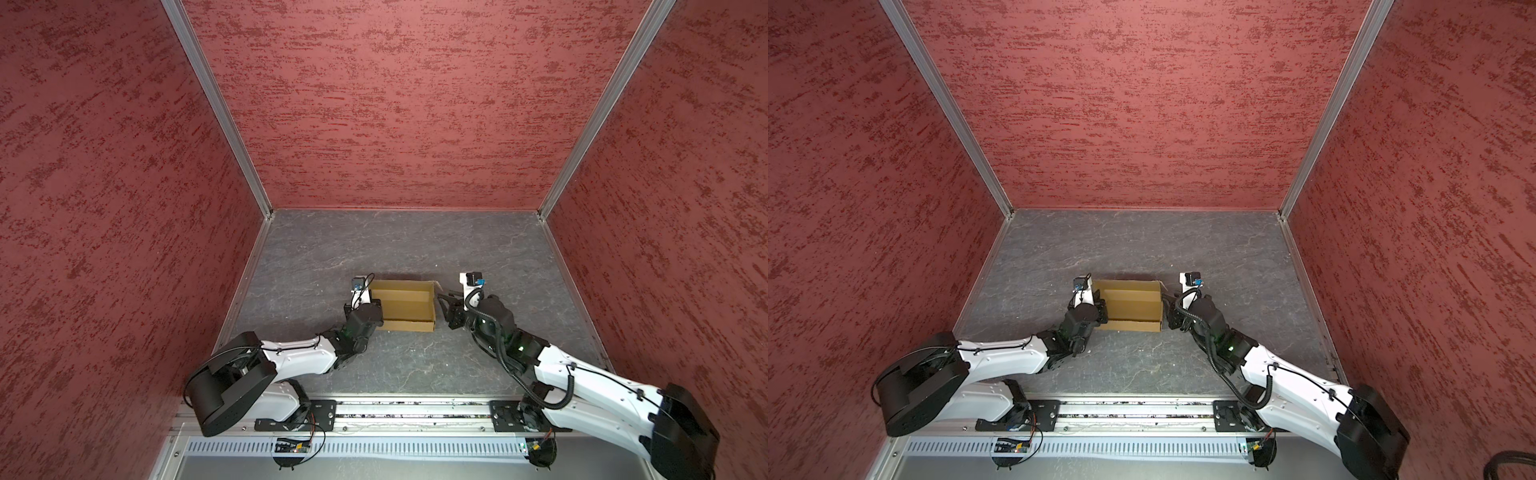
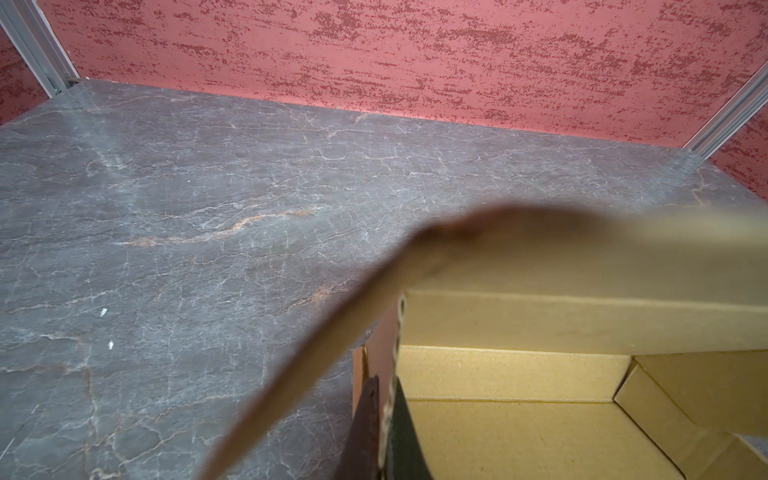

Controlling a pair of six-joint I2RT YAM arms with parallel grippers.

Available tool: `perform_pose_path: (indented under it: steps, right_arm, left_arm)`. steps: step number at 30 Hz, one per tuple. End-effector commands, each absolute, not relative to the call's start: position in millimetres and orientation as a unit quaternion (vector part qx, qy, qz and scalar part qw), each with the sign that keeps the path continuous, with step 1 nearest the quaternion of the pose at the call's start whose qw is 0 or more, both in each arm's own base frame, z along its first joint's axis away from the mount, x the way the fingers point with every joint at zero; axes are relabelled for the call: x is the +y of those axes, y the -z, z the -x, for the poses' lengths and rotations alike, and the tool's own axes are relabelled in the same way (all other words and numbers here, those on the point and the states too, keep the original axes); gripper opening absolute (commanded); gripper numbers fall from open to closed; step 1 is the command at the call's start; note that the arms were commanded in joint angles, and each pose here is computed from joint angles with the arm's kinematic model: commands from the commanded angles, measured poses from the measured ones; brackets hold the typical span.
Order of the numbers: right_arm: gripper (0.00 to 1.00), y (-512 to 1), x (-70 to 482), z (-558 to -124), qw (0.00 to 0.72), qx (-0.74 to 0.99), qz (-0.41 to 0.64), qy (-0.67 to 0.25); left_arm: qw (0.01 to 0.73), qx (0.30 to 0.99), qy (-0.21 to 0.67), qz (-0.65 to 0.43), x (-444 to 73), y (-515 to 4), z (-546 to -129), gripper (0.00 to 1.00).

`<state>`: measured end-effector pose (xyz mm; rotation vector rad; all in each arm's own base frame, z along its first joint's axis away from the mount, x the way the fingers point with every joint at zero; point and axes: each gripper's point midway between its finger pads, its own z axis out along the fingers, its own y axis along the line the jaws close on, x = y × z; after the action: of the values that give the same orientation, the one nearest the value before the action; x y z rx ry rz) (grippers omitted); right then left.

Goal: Fold the paper box

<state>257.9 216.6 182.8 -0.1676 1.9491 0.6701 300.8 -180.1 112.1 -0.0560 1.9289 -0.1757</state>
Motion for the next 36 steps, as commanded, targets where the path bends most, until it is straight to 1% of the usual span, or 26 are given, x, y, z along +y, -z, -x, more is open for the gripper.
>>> perform_pose_path:
  steps: [1, 5, 8, 13, 19, 24, 36]
  right_arm:
    - [0.43, -186, 214, -249, 0.502, 0.813, 0.068, -0.286]
    - [0.45, -191, 213, -245, 0.49, 0.819, 0.06, -0.292]
    - [0.45, -184, 213, -243, 0.46, 0.837, 0.042, -0.292]
    - [0.45, -178, 217, -234, 0.417, 0.851, 0.01, -0.319]
    - [0.45, -170, 213, -224, 0.373, 0.871, -0.025, -0.318]
    - [0.45, -171, 213, -218, 0.362, 0.872, -0.032, -0.328]
    - [0.45, -179, 210, -224, 0.383, 0.869, -0.028, -0.312]
  left_arm:
    - [0.536, 0.843, 0.041, 0.004, -172, -86, -289, 0.01]
    - [0.538, 0.842, 0.038, 0.003, -173, -86, -287, 0.01]
    - [0.538, 0.842, 0.035, 0.004, -171, -86, -285, 0.01]
    - [0.539, 0.842, 0.035, 0.008, -168, -84, -281, 0.01]
    - [0.54, 0.841, 0.032, 0.002, -170, -85, -279, 0.01]
    - [0.541, 0.841, 0.031, 0.0, -170, -85, -275, 0.01]
    - [0.54, 0.841, 0.025, -0.007, -170, -83, -271, 0.03]
